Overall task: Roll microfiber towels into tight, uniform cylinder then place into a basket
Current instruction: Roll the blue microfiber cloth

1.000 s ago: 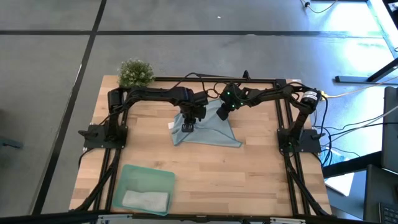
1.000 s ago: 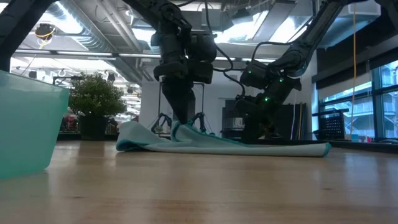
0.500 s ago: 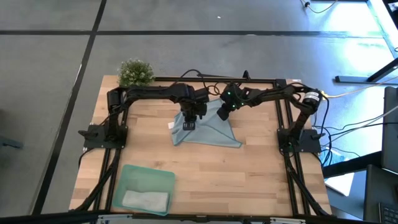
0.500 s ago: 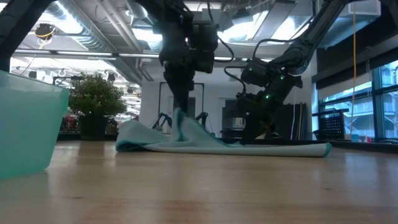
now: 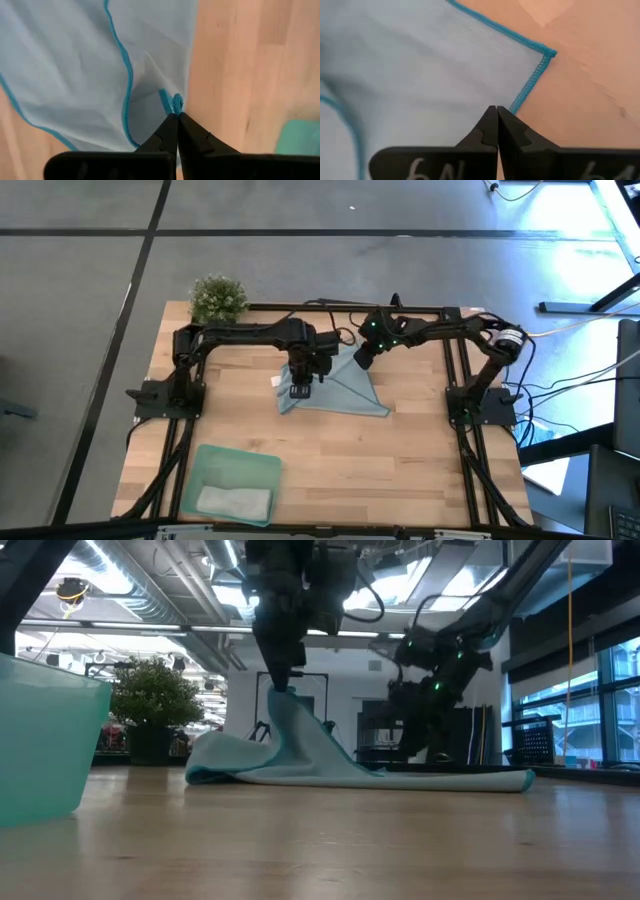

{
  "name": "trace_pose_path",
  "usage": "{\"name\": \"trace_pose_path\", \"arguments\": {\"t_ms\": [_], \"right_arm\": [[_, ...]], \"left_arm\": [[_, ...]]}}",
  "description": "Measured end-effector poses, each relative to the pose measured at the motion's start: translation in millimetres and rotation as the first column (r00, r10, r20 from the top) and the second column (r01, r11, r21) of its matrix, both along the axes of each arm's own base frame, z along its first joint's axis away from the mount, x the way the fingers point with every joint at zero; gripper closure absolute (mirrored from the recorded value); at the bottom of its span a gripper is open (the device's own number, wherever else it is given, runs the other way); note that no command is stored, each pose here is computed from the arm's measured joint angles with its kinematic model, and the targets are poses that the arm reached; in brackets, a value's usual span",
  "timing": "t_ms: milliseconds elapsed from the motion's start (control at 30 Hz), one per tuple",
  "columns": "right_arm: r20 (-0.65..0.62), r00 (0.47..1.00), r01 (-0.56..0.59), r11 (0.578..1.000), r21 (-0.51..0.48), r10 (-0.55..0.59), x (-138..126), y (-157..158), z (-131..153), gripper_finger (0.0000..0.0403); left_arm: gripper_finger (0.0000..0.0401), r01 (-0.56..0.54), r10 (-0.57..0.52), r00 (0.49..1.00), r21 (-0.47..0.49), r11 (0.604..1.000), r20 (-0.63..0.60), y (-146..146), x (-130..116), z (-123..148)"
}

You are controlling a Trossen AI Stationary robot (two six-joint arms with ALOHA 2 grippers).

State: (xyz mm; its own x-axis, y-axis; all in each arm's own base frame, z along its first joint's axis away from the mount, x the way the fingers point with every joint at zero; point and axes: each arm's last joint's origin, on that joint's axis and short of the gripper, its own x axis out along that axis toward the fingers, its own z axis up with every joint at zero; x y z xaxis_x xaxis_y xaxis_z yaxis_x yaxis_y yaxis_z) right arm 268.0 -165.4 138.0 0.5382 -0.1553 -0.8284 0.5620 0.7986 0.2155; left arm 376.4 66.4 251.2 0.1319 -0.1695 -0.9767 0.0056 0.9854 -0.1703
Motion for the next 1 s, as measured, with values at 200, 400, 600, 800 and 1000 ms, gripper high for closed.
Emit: {"name": "trace_pose_path", "arguments": {"t_ms": [200, 400, 600, 800, 1000], "right_arm": [[0.036, 0.996, -0.079, 0.997, -0.004, 0.079, -16, 14, 41, 0.0402], [0.002, 0.935, -0.354, 0.933, 0.068, 0.355, -39, 61, 74, 0.0402], [-0.028, 0.791, -0.603, 0.787, 0.129, 0.611, -54, 118, 91, 0.0401], [-0.040, 0.761, -0.632, 0.754, 0.179, 0.647, -51, 143, 87, 0.0364], [-0.090, 0.703, -0.677, 0.702, 0.220, 0.706, -45, 154, 74, 0.0305]], "left_arm": [[0.0401, -0.007, 0.008, 1.000, 0.016, 1.000, -0.011, -14, 2, 0], [0.0401, -0.051, 0.052, 0.998, 0.044, 0.998, -0.025, -20, 3, 0], [0.0401, -0.080, 0.082, 0.996, 0.057, 0.995, -0.032, -28, 4, 0], [0.0401, -0.093, 0.095, 0.995, 0.055, 0.994, -0.037, -37, 4, 0], [0.0401, -0.091, 0.094, 0.994, 0.053, 0.995, -0.059, -46, 3, -1]]}}
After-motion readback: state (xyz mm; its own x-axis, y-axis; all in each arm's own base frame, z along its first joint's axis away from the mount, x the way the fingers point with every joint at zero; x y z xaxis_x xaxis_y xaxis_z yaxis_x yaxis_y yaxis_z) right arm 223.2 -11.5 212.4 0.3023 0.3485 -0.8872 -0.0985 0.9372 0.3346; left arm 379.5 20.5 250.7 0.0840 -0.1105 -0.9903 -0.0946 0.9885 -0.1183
